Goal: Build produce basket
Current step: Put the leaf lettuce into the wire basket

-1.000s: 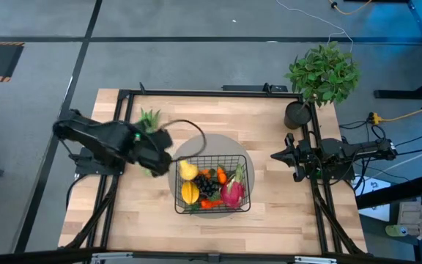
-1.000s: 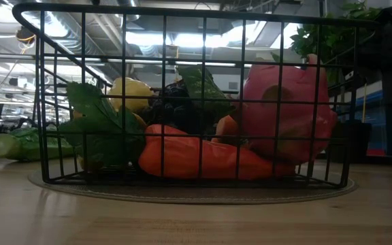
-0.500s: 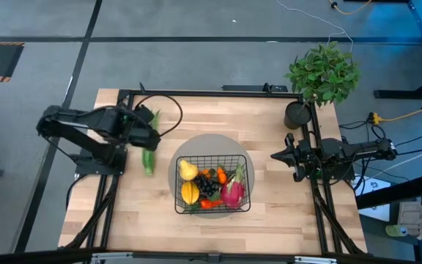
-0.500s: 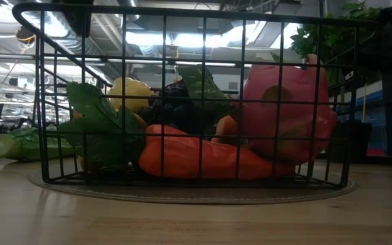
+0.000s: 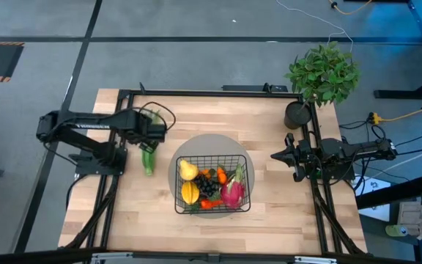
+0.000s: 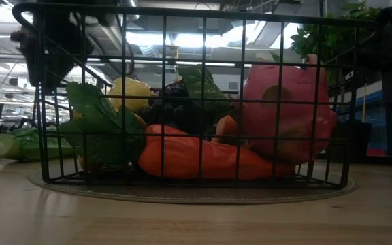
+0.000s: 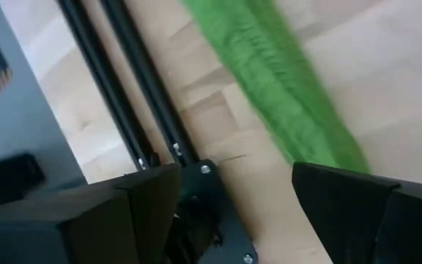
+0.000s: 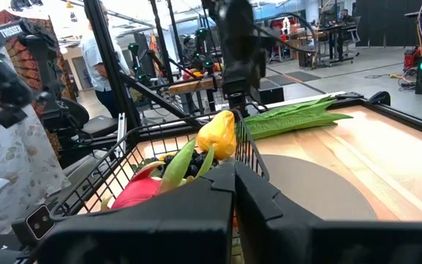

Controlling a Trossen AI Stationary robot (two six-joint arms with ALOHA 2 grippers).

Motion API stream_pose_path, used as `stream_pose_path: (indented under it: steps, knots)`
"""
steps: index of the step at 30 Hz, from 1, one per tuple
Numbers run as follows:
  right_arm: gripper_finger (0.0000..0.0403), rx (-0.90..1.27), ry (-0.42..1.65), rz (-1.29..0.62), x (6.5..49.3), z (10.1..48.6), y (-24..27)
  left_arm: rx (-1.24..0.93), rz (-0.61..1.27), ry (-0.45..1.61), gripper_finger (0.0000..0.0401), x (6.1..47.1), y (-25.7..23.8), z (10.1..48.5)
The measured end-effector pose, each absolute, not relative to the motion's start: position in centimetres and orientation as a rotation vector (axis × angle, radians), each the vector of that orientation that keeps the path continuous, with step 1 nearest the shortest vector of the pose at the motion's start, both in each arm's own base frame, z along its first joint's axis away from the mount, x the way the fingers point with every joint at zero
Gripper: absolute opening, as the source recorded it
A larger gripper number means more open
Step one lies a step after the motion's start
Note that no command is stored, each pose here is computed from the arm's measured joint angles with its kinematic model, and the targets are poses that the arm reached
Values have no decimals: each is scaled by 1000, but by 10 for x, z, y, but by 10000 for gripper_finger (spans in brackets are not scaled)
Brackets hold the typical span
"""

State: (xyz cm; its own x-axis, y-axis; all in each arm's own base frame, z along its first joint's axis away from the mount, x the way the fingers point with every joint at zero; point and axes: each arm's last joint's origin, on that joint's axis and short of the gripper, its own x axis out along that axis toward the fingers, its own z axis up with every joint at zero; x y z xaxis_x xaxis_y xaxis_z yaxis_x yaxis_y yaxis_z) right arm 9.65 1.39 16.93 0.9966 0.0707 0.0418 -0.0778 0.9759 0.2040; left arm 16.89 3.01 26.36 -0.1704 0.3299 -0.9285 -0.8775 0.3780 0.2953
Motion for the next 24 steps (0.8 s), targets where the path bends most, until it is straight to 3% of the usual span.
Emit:
stream_pose_path:
  steps: [6, 14, 24]
  knots:
    - [5, 207, -35, 75, 96, 169, 14, -698, 1093, 1294, 253, 173, 60, 238]
    - [5, 207, -35, 75, 96, 169, 14, -717, 942, 1214, 253, 179, 86, 234]
    - [5, 207, -35, 75, 96, 169, 14, -665, 1005, 1209, 254, 178, 91, 232]
